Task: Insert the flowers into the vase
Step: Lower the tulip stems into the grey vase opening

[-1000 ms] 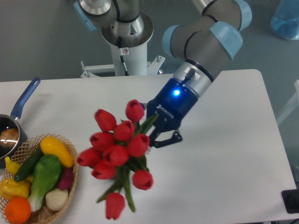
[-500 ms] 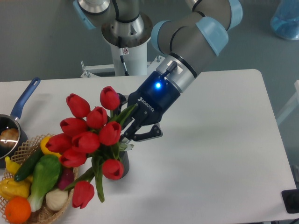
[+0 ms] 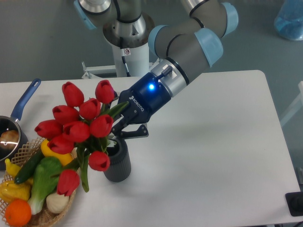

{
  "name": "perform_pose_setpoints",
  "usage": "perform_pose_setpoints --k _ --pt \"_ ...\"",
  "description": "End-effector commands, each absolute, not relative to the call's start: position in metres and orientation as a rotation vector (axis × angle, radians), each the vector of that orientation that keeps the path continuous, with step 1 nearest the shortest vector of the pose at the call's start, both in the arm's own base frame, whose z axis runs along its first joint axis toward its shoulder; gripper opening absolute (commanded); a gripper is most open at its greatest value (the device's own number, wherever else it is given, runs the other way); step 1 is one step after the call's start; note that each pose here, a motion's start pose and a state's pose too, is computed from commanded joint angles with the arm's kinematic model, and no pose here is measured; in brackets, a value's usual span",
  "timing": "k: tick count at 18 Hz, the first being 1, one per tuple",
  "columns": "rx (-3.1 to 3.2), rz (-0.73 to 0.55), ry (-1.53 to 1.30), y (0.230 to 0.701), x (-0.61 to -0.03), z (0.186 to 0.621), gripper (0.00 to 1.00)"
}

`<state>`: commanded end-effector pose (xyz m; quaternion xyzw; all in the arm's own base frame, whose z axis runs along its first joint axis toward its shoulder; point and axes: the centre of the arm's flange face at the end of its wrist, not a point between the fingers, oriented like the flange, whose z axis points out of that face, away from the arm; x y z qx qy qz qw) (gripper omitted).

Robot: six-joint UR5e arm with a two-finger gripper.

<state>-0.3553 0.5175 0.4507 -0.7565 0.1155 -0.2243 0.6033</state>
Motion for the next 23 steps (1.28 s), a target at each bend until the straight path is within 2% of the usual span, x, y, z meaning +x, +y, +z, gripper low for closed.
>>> perform_pose_setpoints --k 23 --pt "-1.734 -0.577 0.237 0.513 -0.358 0.408 0.16"
